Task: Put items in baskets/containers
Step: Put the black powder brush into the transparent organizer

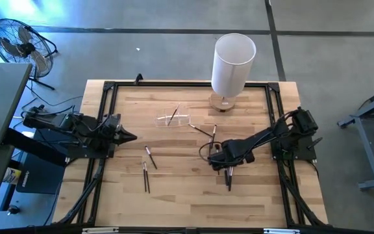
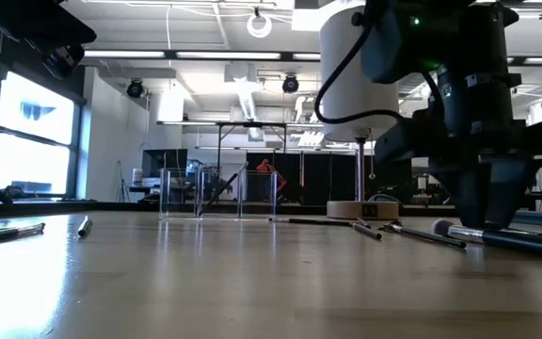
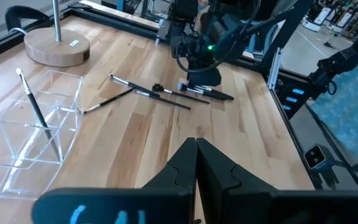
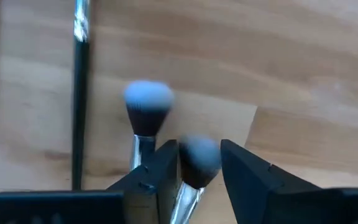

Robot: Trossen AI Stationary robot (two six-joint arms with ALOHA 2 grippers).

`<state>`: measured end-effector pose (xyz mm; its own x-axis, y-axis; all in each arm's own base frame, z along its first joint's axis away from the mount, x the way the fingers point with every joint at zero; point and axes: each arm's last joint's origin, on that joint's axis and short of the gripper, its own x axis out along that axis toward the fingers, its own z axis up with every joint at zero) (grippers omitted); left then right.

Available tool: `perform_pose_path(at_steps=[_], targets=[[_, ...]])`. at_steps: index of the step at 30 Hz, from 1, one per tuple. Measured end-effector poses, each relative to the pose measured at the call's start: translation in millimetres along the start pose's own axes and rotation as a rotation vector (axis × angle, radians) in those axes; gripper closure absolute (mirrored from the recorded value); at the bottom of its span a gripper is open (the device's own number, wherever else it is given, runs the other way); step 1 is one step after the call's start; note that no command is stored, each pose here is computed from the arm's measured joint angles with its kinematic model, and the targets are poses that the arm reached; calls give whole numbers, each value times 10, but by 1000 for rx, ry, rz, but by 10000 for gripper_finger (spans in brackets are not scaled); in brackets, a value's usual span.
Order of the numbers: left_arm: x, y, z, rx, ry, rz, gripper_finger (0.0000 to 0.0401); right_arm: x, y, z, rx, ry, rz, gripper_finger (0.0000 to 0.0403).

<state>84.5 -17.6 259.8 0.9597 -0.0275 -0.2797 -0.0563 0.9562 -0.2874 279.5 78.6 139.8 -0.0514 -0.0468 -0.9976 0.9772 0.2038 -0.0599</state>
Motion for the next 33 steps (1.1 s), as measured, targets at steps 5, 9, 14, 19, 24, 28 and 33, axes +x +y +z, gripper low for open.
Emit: perform_pose_path(at_steps=[5, 9, 14, 19, 24, 28, 33], targets=[[-1, 0, 1, 0, -1, 0, 401, -4, 5, 8, -21, -29, 8, 377], [-1, -1, 1, -12, 0, -1, 401, -8, 3, -17, -42, -18, 10, 390], [-1, -3, 0, -19, 4, -11, 401, -81, -24, -79, -51, -31, 32, 399], [-1, -5, 3, -20, 1, -12, 401, -243, -95, -143, -30, -84, 78, 401], [-1, -5, 3, -20, 1, -12, 401, -414, -189, -214, -40, -159, 131, 402], [-1, -5, 2, -20, 2, -13, 401, -559, -299, -267, -69, -213, 160, 402], [-1, 0, 5, -21, -6, 3, 401, -768, -440, -273, -97, -302, 228, 402]])
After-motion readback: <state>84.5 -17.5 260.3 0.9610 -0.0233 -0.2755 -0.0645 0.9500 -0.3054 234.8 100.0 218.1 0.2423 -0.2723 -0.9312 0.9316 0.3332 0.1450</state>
